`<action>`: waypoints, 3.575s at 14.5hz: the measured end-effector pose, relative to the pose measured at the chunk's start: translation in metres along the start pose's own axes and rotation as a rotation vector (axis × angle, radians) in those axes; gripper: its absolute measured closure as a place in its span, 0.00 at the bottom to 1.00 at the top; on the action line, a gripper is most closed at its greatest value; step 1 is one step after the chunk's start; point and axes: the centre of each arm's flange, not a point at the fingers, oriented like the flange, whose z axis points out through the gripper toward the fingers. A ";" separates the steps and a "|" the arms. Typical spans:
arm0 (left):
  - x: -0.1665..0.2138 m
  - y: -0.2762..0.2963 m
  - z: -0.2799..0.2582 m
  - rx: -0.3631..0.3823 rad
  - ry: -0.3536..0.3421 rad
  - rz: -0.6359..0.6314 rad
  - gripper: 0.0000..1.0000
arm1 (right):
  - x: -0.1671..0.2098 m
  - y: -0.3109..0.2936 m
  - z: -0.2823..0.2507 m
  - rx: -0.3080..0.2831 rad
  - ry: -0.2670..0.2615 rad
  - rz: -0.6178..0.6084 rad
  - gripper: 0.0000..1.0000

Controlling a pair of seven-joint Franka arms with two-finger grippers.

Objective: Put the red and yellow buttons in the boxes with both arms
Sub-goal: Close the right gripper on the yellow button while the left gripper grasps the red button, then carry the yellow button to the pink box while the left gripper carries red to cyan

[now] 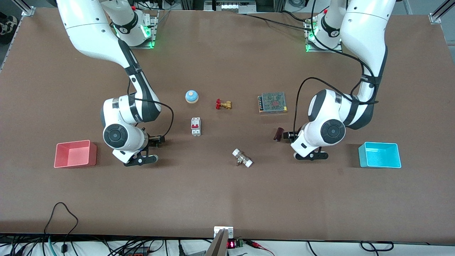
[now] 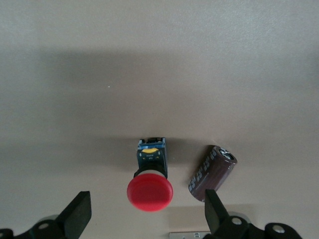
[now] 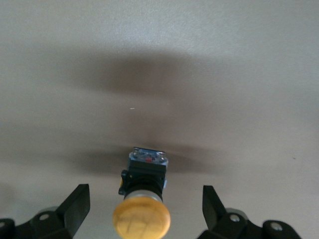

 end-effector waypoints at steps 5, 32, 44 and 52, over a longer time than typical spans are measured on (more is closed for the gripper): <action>-0.004 0.000 0.022 0.005 0.001 0.000 0.02 | 0.000 0.001 0.009 -0.004 -0.013 0.006 0.11; 0.033 -0.199 -0.128 -0.081 0.131 -0.065 0.58 | -0.015 0.152 -0.125 -0.055 0.067 0.228 0.59; 0.050 -0.344 -0.078 -0.016 0.132 0.089 0.58 | -0.022 0.319 -0.062 -0.091 0.071 0.118 0.59; 0.065 -0.372 -0.024 0.004 0.125 0.076 0.58 | -0.017 0.338 -0.005 -0.013 0.074 0.099 0.59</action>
